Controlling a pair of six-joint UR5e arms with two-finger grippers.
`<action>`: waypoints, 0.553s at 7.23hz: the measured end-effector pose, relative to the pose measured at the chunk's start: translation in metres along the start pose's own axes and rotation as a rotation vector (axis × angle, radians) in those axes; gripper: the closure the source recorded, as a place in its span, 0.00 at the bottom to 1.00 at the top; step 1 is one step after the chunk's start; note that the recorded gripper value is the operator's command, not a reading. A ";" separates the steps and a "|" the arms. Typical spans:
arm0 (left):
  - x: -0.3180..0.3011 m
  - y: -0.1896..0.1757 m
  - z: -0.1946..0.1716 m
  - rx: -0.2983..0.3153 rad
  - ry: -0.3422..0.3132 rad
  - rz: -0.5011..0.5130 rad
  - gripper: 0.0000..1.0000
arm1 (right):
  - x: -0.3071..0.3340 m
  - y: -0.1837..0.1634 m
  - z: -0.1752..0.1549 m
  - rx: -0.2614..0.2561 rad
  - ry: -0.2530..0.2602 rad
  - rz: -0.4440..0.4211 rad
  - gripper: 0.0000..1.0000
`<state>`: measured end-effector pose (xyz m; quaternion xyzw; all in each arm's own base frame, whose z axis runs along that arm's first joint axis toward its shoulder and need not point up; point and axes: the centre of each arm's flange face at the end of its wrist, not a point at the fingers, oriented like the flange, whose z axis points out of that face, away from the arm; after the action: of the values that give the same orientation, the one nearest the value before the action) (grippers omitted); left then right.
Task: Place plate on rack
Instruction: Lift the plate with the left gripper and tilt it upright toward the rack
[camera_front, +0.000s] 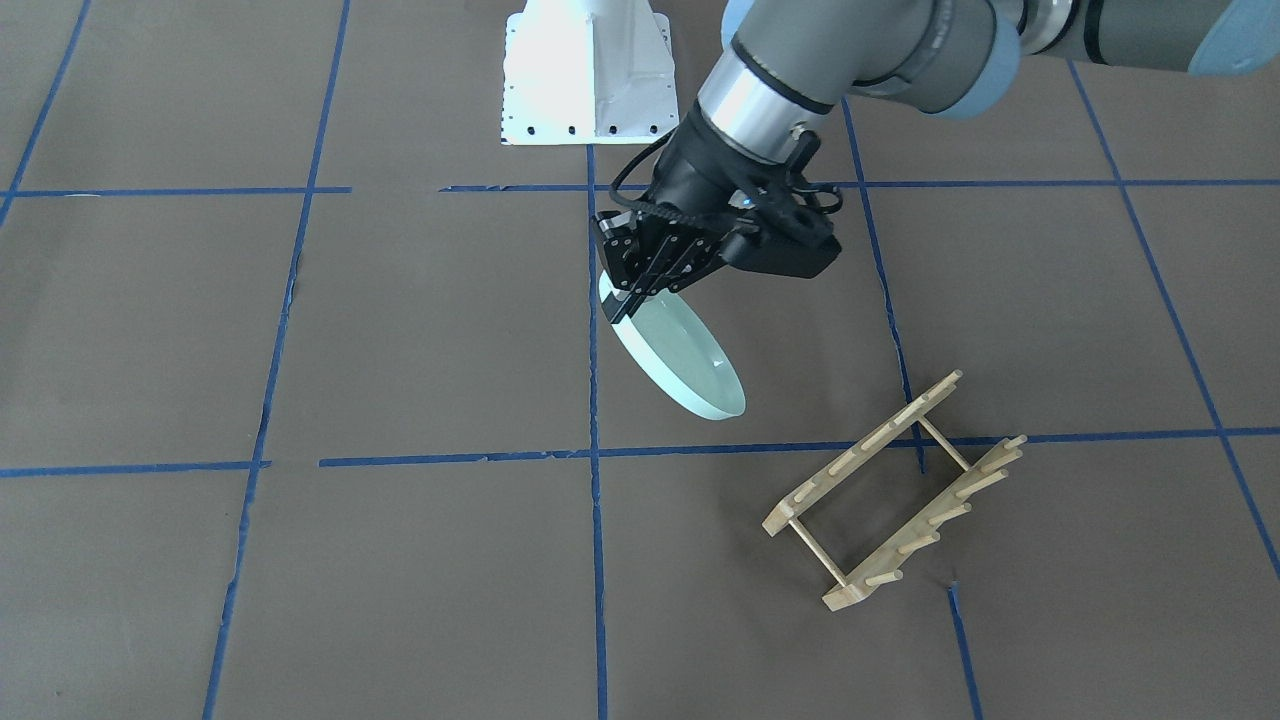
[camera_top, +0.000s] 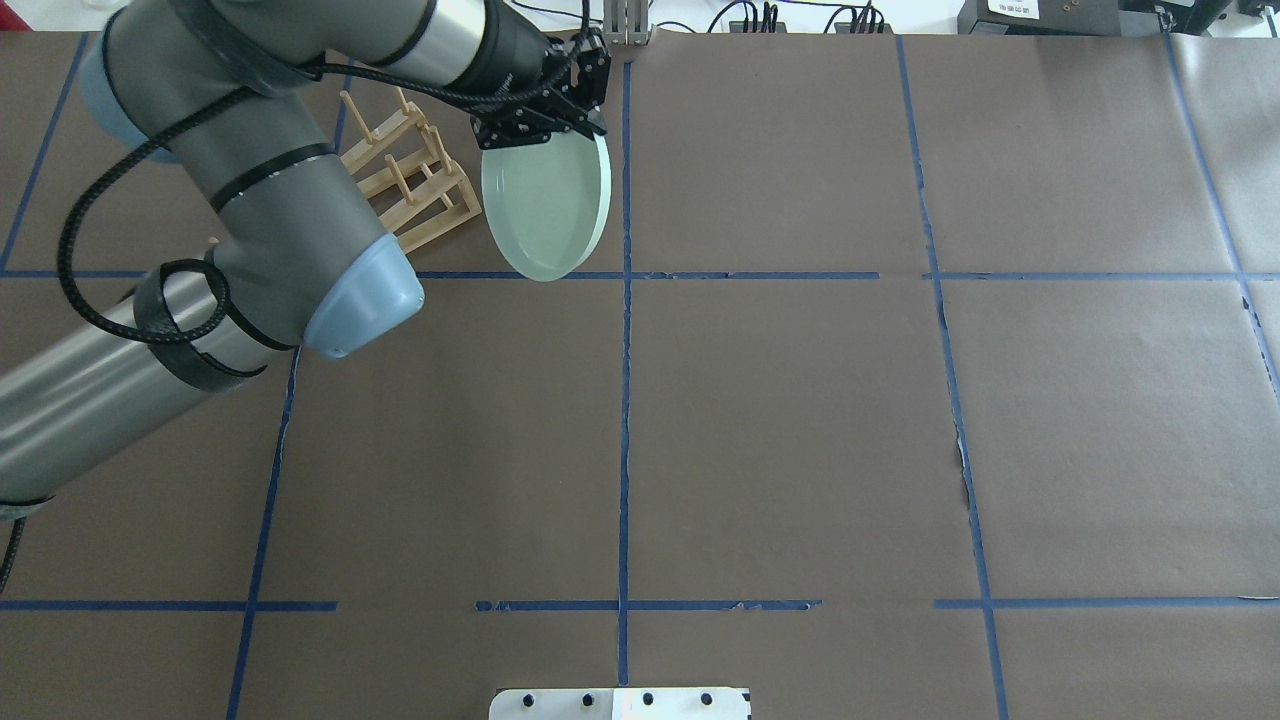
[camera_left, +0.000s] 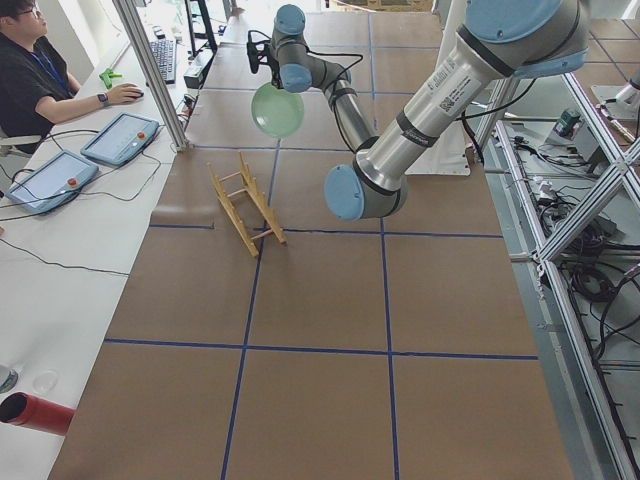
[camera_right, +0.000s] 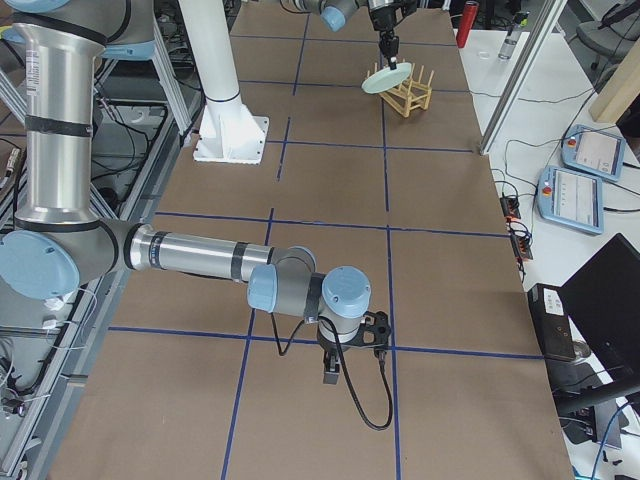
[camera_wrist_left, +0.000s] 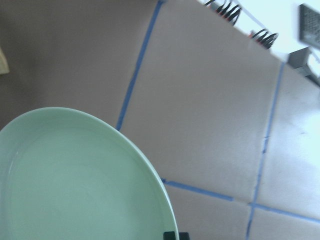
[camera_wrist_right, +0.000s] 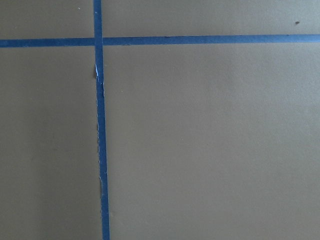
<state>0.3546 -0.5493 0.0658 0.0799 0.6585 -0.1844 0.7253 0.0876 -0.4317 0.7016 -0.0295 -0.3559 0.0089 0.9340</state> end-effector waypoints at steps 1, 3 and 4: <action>-0.011 -0.024 -0.033 0.044 0.132 0.010 1.00 | 0.000 0.000 0.000 0.000 0.000 0.000 0.00; -0.056 -0.068 -0.090 0.125 0.295 0.023 1.00 | 0.000 0.000 0.000 0.000 0.000 0.001 0.00; -0.085 -0.085 -0.104 0.153 0.339 0.035 1.00 | 0.000 0.000 0.000 -0.001 0.000 0.001 0.00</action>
<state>0.2215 -0.5767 0.1481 0.1760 0.7539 -0.2051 0.5989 0.0876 -0.4316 0.7021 -0.0300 -0.3559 0.0091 0.9340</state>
